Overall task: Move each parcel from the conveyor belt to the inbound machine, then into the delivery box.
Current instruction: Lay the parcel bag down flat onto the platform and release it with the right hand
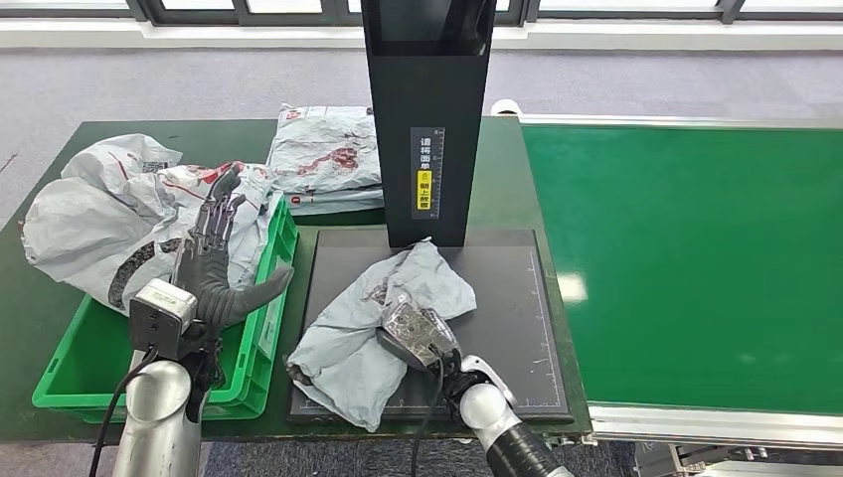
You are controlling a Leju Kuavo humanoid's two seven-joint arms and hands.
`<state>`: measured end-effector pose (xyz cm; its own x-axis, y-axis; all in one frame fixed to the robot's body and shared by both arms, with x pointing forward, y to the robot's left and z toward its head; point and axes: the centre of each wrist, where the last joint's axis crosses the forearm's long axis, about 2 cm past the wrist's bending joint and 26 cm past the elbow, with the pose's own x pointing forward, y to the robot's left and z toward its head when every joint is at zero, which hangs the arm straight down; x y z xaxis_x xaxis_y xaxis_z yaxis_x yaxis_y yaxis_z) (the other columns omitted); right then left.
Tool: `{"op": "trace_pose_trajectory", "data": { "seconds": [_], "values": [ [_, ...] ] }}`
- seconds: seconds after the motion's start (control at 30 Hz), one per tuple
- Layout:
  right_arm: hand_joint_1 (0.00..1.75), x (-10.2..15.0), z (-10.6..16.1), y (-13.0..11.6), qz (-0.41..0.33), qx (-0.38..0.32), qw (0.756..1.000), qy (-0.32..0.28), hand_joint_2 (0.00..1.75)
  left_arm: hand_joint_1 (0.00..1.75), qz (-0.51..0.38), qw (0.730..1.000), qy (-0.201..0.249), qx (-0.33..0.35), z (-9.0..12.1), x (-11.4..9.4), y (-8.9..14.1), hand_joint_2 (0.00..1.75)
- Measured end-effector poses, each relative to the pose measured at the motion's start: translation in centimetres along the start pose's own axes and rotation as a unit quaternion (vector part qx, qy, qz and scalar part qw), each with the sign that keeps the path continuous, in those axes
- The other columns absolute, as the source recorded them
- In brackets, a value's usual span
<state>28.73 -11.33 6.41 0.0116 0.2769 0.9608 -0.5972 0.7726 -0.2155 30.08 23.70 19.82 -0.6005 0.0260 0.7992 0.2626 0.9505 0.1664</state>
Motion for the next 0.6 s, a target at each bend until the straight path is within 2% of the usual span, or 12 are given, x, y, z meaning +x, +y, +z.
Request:
{"op": "trace_pose_trajectory", "data": {
  "seconds": [0.07,0.1,0.2,0.23,0.37,0.5,0.6],
  "values": [
    [1.75,0.0,0.0,0.1,0.002,0.003,1.0,0.001,1.75,0.0,0.0,1.0,0.0,0.0,0.0,0.0,0.0,1.75],
    [1.55,-0.1,0.0,0.2,0.002,0.004,1.0,0.001,1.75,0.0,0.0,1.0,0.0,0.0,0.0,0.0,0.0,1.75],
    [0.26,-0.1,0.0,0.2,0.002,0.004,1.0,0.002,1.75,0.0,0.0,1.0,0.0,0.0,0.0,0.0,0.0,1.75],
    [0.01,-0.1,0.0,0.2,0.003,0.005,1.0,0.003,1.75,0.0,0.0,1.0,0.0,0.0,0.0,0.0,0.0,1.75],
    [0.0,-0.1,0.0,0.4,0.016,0.013,1.0,0.005,0.0,0.0,0.0,1.0,0.001,0.002,0.0,0.0,0.0,1.75],
    [0.0,0.3,0.1,0.0,0.042,0.012,0.999,-0.004,0.0,0.0,-0.001,1.0,0.002,0.007,0.2,0.0,0.0,1.75],
    [0.0,1.2,0.5,-1.2,0.069,-0.014,0.997,-0.025,0.0,0.0,-0.005,1.0,0.005,0.014,0.7,0.1,0.0,1.75]
  ]
}}
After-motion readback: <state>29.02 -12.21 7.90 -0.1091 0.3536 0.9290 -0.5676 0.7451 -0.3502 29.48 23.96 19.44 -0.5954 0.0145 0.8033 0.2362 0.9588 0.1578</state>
